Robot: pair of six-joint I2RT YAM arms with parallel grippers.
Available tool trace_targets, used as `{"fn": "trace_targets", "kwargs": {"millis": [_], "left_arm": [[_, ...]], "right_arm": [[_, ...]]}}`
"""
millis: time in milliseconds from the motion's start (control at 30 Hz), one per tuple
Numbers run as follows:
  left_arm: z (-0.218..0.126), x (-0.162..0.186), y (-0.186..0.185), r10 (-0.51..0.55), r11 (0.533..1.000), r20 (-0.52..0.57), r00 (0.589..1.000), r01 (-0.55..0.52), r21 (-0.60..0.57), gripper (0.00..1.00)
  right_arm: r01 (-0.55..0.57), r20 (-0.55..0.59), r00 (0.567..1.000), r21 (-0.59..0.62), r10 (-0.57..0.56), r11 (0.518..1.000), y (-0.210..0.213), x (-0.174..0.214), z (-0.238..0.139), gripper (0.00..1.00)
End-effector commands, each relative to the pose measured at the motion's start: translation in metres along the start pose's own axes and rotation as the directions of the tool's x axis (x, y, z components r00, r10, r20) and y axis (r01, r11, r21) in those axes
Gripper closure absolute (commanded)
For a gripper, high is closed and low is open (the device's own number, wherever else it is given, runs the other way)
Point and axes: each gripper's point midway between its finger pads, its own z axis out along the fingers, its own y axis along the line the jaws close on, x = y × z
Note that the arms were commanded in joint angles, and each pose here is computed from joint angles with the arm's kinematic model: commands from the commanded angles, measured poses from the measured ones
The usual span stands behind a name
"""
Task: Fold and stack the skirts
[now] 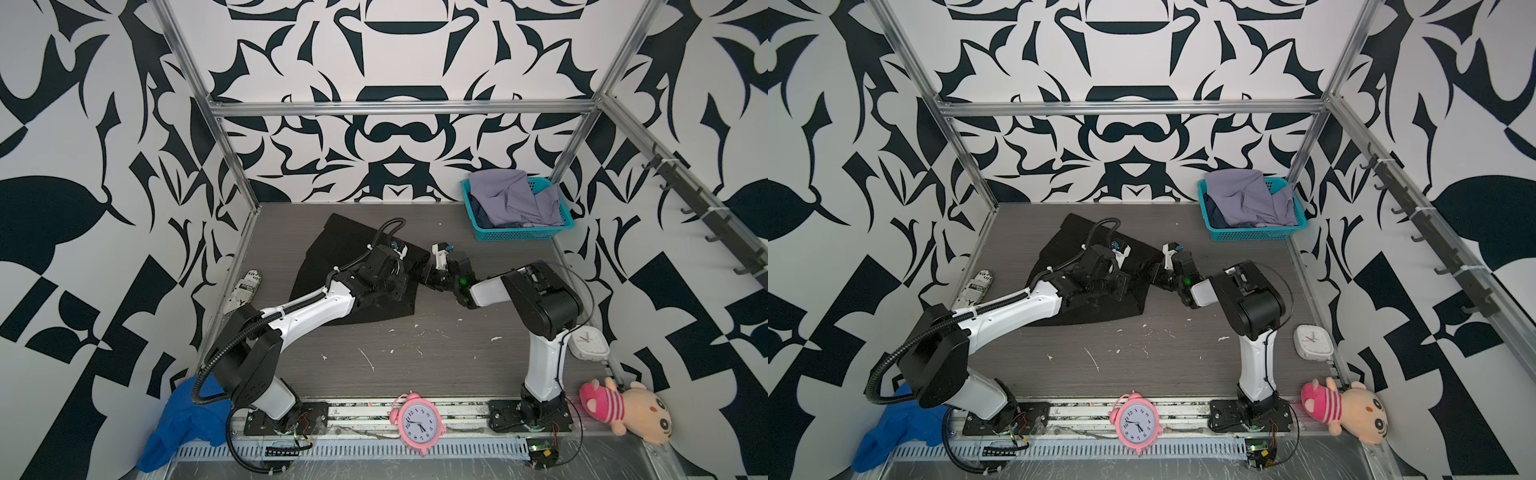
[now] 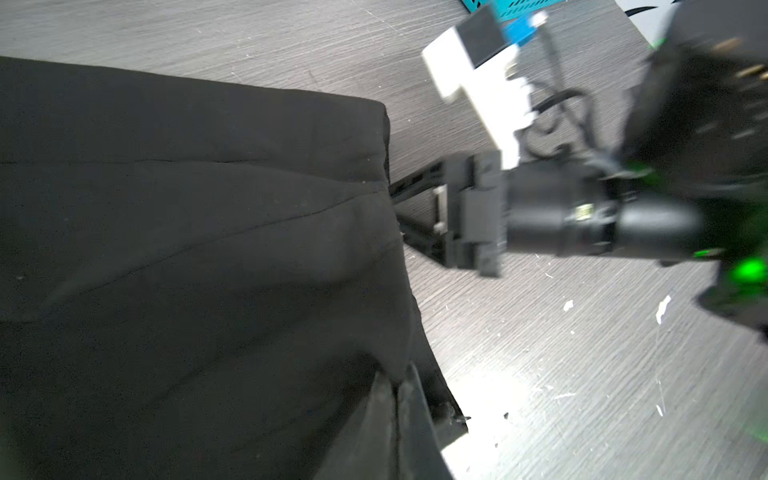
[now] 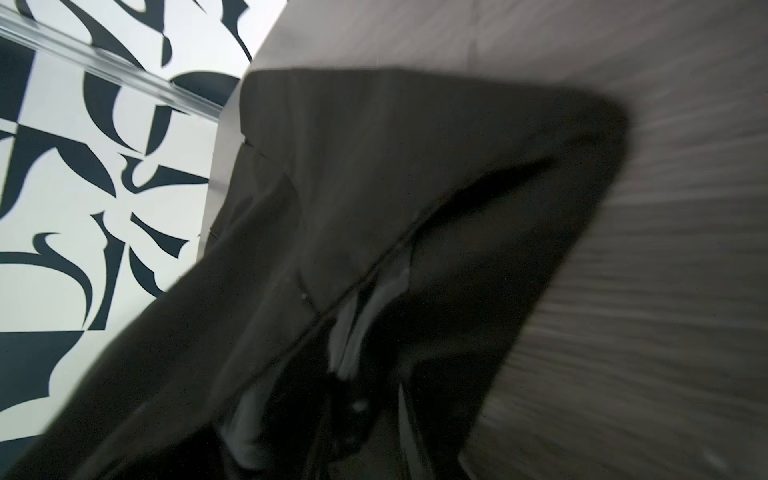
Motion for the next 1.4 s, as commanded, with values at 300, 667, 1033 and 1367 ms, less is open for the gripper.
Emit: {"fn": "trace_targets", "kwargs": {"millis": [300, 667, 1033, 1367], "left_arm": [[0.0, -0.022, -0.026, 0.017, 0.996, 0.075, 0.997, -0.023, 0.083, 1.0], [0.0, -0.02, -0.025, 0.018, 0.997, 0.075, 0.997, -0.024, 0.077, 1.0], [-0.002, -0.017, -0.016, 0.024, 0.999, 0.087, 0.996, -0.028, 0.039, 1.0], [-0.006, -0.022, -0.014, 0.022, 0.999, 0.109, 0.994, -0.025, 0.027, 1.0]], "right_arm": [[0.132, 0.075, 0.99, -0.179, -0.12, 0.975, 0.076, -0.014, 0.049, 0.87], [0.146, 0.019, 0.989, -0.075, -0.145, 0.986, 0.045, -0.002, 0.06, 0.49], [0.265, 0.111, 0.96, -0.074, -0.256, 0.961, 0.077, -0.053, -0.023, 0.32], [0.263, 0.097, 0.963, -0.121, -0.252, 0.957, 0.075, -0.054, -0.073, 0.24]]}}
